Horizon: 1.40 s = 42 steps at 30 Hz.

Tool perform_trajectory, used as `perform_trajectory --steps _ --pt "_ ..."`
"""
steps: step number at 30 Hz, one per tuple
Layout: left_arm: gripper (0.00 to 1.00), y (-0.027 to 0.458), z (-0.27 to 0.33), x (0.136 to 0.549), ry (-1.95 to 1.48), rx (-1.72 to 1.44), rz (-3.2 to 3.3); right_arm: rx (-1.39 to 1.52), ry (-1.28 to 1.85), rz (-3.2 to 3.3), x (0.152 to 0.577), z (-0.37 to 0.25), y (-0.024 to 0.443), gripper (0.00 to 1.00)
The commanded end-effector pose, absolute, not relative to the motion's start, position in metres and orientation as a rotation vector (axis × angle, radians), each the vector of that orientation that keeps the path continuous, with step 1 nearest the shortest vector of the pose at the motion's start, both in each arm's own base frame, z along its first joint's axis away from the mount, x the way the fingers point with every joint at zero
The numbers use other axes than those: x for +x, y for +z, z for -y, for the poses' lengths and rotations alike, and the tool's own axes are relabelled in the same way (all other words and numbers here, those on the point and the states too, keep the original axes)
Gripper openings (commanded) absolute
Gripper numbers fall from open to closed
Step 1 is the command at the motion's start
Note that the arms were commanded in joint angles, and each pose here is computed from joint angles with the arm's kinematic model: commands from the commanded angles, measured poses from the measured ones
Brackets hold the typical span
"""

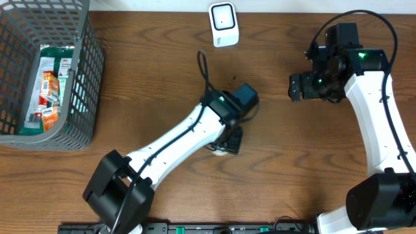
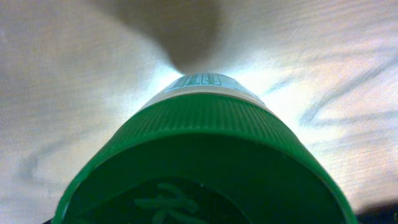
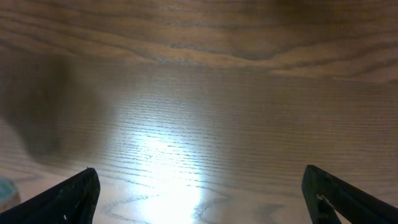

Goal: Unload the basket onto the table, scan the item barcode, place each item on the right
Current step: 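Release the bottle upright and lift the left gripper away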

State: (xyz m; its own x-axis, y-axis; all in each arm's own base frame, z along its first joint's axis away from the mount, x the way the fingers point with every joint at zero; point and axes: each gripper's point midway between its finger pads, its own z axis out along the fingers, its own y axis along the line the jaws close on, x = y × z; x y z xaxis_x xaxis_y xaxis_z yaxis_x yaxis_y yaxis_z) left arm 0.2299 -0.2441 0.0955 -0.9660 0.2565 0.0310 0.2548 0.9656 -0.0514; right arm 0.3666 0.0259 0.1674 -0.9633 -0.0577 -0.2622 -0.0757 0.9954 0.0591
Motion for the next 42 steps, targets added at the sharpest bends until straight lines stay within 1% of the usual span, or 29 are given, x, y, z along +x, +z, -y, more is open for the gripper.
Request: perform_trajectory --steps 1,3,9,19,21,23,26,35,40,42 --pt "0.59 0.089 0.237 0.226 0.125 -0.364 2.938 -0.091 0.084 -2.859 0.371 -0.018 0.172 0.99" --pt "0.59 0.090 0.228 0.226 0.082 -0.355 2.846 -0.091 0.084 -2.859 0.371 -0.018 0.172 0.99" --pt "0.59 0.086 0.229 0.244 -0.059 -0.401 2.774 -0.091 0.084 -2.859 0.371 -0.018 0.172 0.99" --pt "0.60 0.022 0.236 0.227 -0.219 -0.409 2.592 -0.091 0.084 -2.859 0.371 -0.018 0.172 0.99" --pt "0.60 0.018 0.237 0.227 -0.223 -0.398 2.593 -0.091 0.084 -2.859 0.371 -0.018 0.172 0.99" --pt "0.69 0.016 0.238 0.230 -0.216 -0.390 2.606 -0.091 0.083 -2.859 0.371 -0.018 0.172 0.99" --pt "0.76 0.013 0.243 0.235 -0.197 -0.390 2.633 -0.091 0.084 -2.859 0.371 -0.018 0.172 0.99" --pt "0.77 0.010 0.247 0.239 -0.182 -0.379 2.661 -0.091 0.084 -2.859 0.371 -0.018 0.172 0.99" --pt "0.92 0.022 0.253 0.251 -0.140 -0.378 2.709 -0.091 0.084 -2.859 0.371 -0.018 0.172 0.99" --pt "0.93 0.034 0.260 0.259 -0.103 -0.386 2.752 -0.091 0.083 -2.859 0.371 -0.018 0.172 0.99"
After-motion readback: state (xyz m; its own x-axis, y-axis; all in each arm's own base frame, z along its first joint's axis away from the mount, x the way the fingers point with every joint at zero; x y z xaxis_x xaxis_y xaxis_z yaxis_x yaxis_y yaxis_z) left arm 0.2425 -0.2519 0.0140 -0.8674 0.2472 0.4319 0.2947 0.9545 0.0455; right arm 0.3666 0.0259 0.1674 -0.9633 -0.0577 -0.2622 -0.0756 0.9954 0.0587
